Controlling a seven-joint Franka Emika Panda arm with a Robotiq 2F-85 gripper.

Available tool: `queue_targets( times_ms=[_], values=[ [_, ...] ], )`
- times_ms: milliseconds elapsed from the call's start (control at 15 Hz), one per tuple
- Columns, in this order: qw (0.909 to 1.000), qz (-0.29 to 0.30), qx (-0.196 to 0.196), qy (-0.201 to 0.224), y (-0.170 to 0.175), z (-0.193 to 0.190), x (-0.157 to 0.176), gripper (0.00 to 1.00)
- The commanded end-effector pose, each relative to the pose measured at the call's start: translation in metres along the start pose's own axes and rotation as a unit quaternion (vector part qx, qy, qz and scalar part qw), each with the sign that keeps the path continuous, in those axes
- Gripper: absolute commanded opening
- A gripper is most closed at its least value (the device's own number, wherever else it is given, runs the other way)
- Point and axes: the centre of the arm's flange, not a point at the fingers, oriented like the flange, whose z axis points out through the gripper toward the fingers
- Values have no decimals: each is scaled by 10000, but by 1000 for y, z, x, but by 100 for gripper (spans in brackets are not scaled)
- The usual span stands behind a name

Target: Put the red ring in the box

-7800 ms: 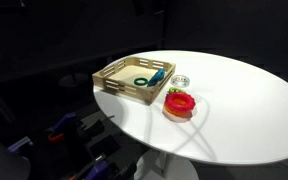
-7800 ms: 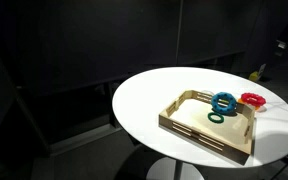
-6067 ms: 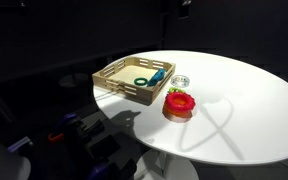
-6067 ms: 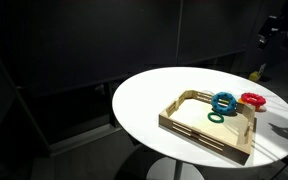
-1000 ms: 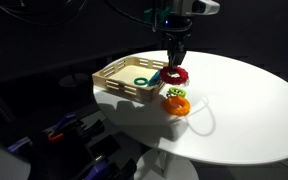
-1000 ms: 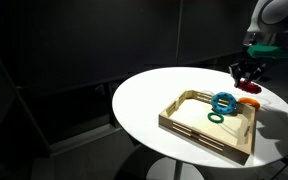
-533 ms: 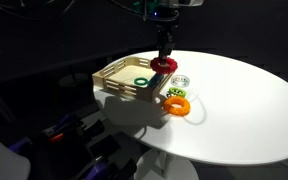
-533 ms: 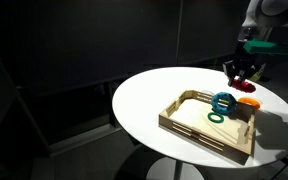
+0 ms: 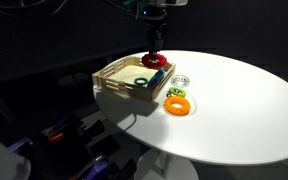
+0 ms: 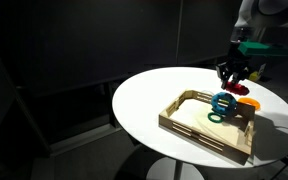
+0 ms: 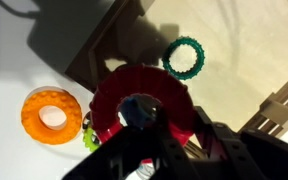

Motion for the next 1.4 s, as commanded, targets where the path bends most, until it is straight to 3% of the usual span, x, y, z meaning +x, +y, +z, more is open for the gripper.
queue_targets(
  times_ms=[0, 400, 867, 933, 1000, 1333],
  values=[
    [9997, -221, -67, -75, -16, 2, -13, 11],
    [9982, -527, -241, -172, -38, 32, -34, 11],
    [9941, -813, -711, 81, -55, 69, -45, 11],
    [9935, -838, -763, 104, -55, 72, -45, 38],
    [9931, -848, -804, 120, -56, 75, -46, 58],
    [9935, -794, -817, 7, -47, 74, -42, 95]
  ],
)
